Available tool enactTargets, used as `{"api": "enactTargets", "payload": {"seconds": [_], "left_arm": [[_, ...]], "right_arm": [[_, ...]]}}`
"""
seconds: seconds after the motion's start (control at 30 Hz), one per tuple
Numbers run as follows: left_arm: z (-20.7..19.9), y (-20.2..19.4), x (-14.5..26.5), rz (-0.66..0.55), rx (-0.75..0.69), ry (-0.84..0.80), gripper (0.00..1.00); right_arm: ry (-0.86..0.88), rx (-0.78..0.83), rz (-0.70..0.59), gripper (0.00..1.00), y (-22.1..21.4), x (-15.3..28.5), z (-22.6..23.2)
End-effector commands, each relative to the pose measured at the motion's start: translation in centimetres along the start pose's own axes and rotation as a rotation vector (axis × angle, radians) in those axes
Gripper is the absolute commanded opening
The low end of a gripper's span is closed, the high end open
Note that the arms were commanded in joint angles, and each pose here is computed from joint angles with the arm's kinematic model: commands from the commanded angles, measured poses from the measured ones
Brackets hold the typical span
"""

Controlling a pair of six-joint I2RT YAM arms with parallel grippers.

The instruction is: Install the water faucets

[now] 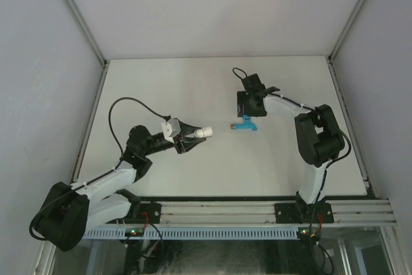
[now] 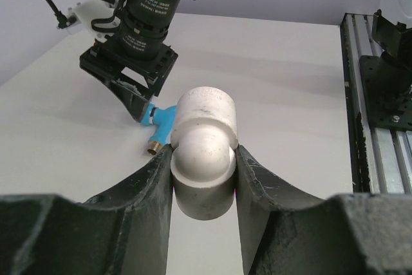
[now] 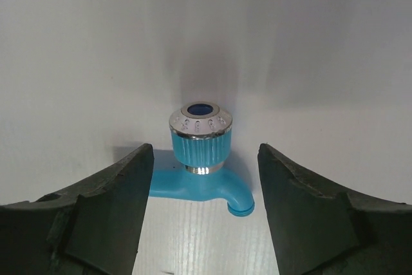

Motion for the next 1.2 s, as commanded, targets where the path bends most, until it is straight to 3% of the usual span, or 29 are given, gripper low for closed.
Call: {"api": "enactTargets", "payload": {"seconds": [0.0,0.27,0.43,0.6,0.8,0.97,1.17], "left_arm": [[0.3,1.0,0.3,-0.027,-0.059,0.011,0.00],[0.2,1.0,0.4,-0.021,-0.060,0.011,0.00],[0.1,0.9,0.5,-0.011,-0.066,0.013,0.00],[0.1,0.6,0.6,-0.001,-0.063,0.014,0.00],[0.1,0.5,0.4,0.001,-0.054,0.003,0.00],[0.1,0.6,0.4,0.000,-0.052,0.003,0.00],[0.3,0.6,0.3,0.002,-0.049,0.010,0.00]], "right_arm": [[-0.029,0.004,-0.011,0.65,0.3,0.2,0.0],[0.009,-0.014,0.081,0.57,-1.7,-1.8,0.3],[0.087,-0.041,0.115,0.59,-2.3,-1.7,0.6],[0.386,-0.088,0.221,0.66,-3.9,0.0,2.1],[0.456,0.006,0.274,0.69,-5.6,0.4,1.5],[0.262,-0.021,0.230,0.63,-5.8,-1.6,-0.7],[0.020,-0.071,0.034,0.54,-4.6,-2.4,-0.7]]}}
Point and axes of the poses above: each gripper's point midway between its finger pads, its own x axis back along the fingers, its own z axis along the line the jaws close on, y = z × x, the point moved 2 cm from there along x, back along the fingers, and after that the axes turned 13 degrees about -x, right-handed, at the moved point
